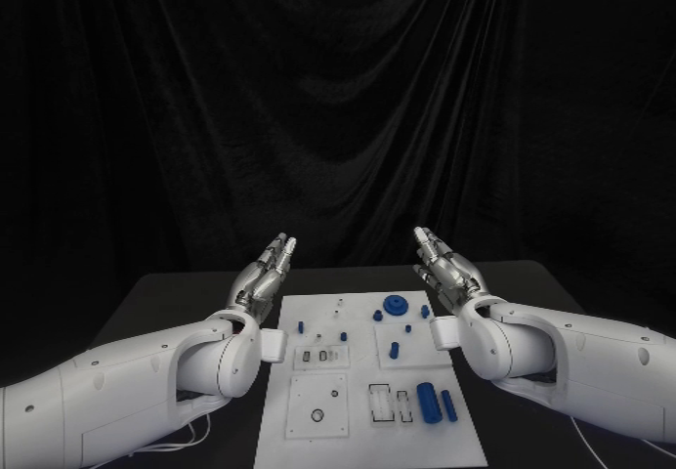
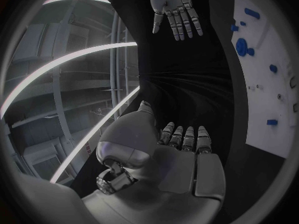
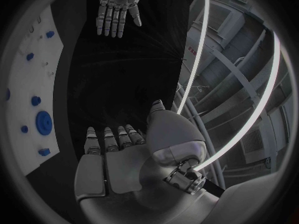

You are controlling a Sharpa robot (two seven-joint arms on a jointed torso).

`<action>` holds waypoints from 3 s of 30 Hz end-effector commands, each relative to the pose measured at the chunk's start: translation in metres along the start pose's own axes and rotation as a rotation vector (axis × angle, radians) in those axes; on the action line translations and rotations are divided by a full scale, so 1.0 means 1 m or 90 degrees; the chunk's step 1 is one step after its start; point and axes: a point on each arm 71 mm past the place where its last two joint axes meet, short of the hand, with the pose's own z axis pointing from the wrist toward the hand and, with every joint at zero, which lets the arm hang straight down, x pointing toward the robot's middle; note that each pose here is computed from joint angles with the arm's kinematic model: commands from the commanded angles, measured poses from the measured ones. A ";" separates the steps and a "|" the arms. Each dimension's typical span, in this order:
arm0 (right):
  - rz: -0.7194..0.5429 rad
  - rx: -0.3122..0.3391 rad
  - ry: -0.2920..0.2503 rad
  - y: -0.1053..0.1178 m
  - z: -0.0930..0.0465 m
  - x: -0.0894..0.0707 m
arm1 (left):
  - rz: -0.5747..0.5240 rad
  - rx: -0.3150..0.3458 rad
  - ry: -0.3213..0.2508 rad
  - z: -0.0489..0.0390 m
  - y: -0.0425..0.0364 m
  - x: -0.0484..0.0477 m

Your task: Assemble the parts on the task board

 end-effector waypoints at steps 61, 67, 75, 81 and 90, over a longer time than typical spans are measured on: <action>-1.133 -0.180 0.190 0.119 0.000 -0.019 | 0.005 0.235 0.199 -0.0167 -0.0575 -0.0657; -1.178 -0.212 0.171 0.121 0.000 -0.014 | 0.001 0.240 0.206 -0.0201 -0.0643 -0.0632; -1.191 -0.222 0.166 0.121 -0.002 -0.013 | -0.001 0.244 0.209 -0.0222 -0.0691 -0.0625; -1.197 -0.217 0.176 0.119 -0.001 -0.012 | -0.005 0.246 0.216 -0.0224 -0.0708 -0.0617; -1.201 -0.199 0.197 0.112 -0.001 -0.016 | -0.010 0.249 0.222 -0.0220 -0.0714 -0.0608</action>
